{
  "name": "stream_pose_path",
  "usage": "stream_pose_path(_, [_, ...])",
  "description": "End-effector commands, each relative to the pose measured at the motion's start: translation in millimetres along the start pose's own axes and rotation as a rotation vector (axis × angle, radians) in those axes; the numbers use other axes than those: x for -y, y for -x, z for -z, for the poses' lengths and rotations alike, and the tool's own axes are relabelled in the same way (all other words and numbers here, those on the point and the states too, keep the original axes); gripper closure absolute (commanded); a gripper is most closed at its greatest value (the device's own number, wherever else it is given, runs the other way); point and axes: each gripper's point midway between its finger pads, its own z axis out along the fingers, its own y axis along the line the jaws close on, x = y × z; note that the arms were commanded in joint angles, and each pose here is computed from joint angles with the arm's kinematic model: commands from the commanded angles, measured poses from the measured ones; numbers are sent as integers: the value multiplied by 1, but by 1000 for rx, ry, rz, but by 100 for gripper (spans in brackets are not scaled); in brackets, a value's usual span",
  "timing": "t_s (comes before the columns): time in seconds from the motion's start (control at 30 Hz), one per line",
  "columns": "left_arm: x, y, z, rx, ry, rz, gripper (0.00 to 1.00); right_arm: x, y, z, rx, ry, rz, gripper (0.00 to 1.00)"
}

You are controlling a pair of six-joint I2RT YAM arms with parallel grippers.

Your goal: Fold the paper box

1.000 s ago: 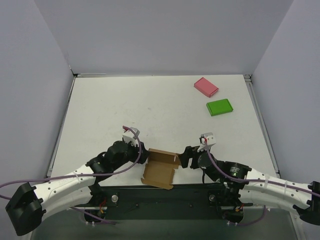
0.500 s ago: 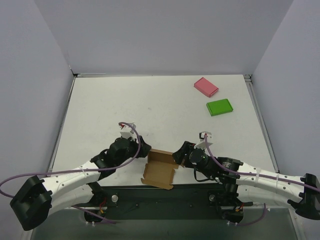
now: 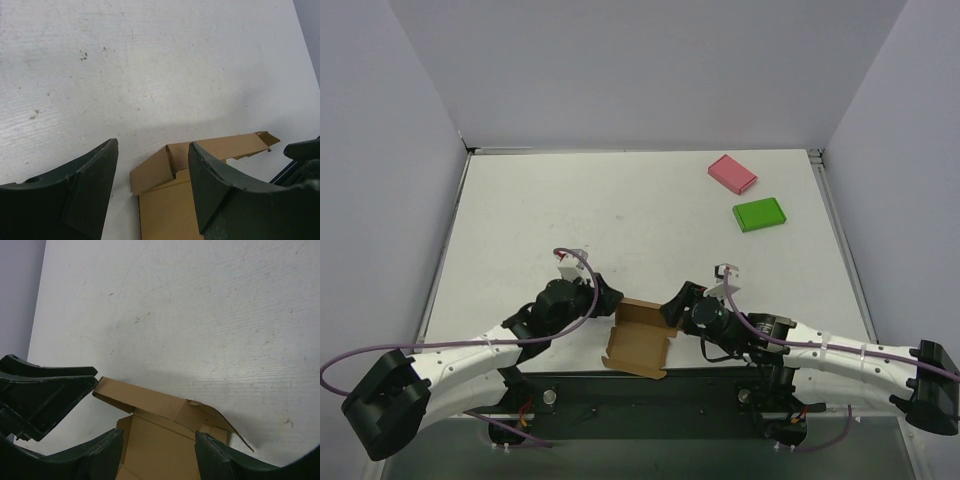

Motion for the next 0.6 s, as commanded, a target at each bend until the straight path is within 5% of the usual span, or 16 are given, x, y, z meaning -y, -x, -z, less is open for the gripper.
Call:
stream_pose_path(0.0, [9,0,0,14,-63,34,33,2,4,-6,24,-16,-31,41])
stream_pose_path(0.23, [4,-4,0,16,-56,45,35,8,0,-14,18,-35,-32,41])
stream_pose_path(0.57, [-2,-17,5,-1,-70,60,53,4,0,-20,26,-25,-60,42])
